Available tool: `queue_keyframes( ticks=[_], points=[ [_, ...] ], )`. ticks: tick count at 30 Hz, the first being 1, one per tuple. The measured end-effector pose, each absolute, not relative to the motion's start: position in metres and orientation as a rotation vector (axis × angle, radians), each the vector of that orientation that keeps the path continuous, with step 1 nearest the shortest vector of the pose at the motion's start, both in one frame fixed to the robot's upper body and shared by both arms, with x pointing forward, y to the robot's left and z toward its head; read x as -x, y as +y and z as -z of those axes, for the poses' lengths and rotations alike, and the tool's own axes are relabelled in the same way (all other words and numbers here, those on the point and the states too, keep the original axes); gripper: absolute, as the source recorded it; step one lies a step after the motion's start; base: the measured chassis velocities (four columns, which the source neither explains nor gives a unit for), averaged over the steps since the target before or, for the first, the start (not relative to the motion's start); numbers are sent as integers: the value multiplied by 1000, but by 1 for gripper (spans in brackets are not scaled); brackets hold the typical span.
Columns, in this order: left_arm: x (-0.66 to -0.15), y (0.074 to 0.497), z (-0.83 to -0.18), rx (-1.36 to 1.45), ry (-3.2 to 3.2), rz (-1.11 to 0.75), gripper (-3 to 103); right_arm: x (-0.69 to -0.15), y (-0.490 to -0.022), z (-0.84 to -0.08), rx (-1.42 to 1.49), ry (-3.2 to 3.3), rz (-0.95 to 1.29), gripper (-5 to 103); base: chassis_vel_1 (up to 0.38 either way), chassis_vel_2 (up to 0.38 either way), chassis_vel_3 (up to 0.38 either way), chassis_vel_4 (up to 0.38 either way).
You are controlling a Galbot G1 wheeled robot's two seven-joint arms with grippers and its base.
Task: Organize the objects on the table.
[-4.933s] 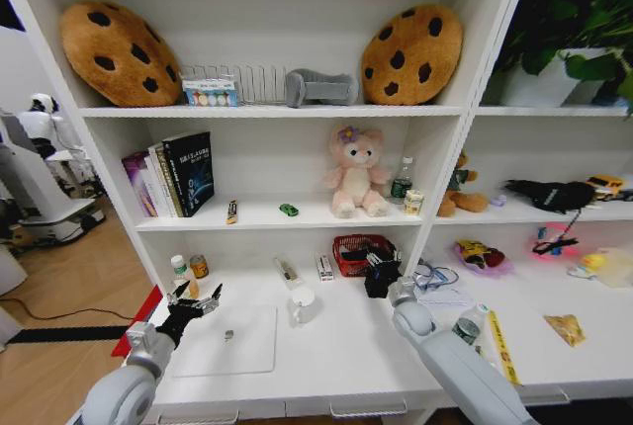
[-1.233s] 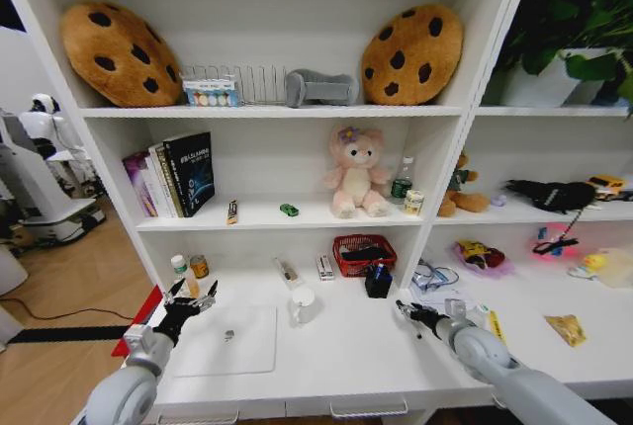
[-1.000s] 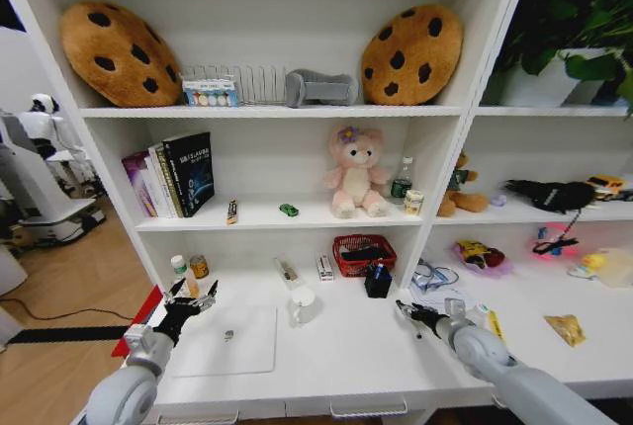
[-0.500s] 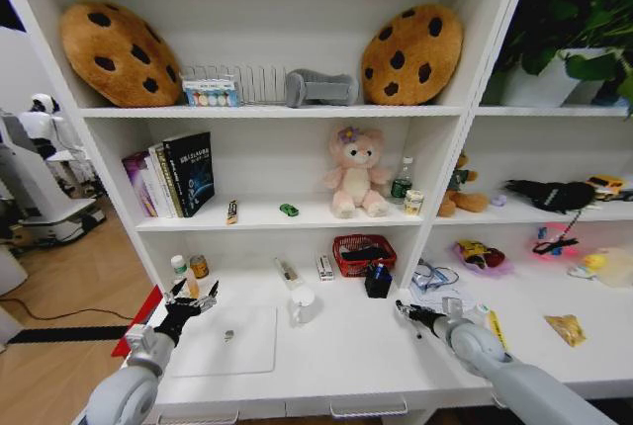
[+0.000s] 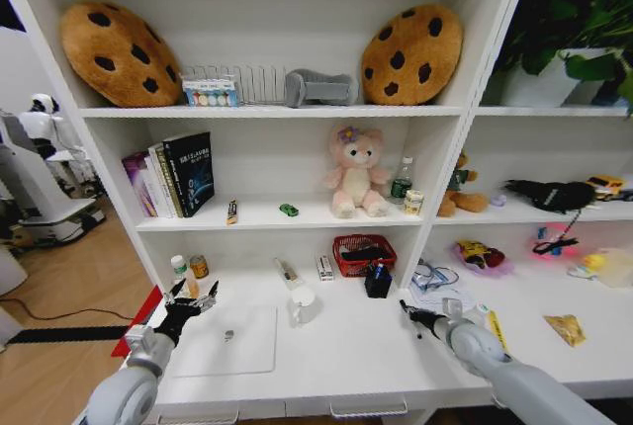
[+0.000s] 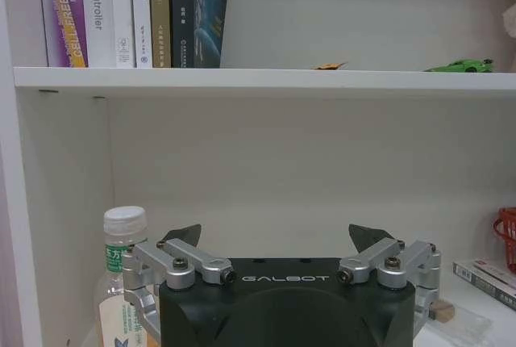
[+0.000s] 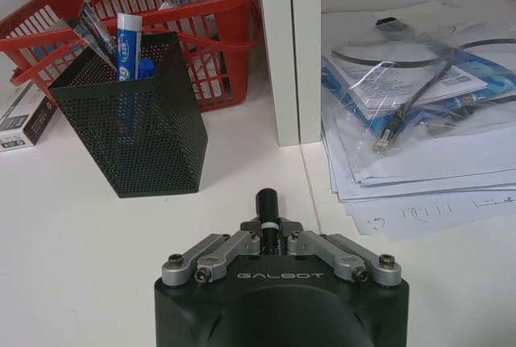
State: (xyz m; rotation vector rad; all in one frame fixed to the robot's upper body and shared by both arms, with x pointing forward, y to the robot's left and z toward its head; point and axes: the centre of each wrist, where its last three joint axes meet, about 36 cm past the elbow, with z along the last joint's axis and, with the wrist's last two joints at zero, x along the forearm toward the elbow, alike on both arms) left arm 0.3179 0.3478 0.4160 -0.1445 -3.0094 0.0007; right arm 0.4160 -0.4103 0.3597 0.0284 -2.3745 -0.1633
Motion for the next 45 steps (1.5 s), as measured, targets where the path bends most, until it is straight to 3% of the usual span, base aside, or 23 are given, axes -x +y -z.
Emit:
queue_keyframes(
  ticks=[10,33,45],
  points=[
    [-318,348,-416,145,-3010,-1,100,-416,-401,-367,-57,-2423,158,10,0,0,0,0],
    [-320,350,-416,137,-3013,1,100,-415,-351,-419,-125,-2895,-201,10,0,0,0,0],
    [-325,343,-415,165,-3008,-7,100,-437,-332,-394,-106,-2998,-21,10,0,0,0,0]
  ],
)
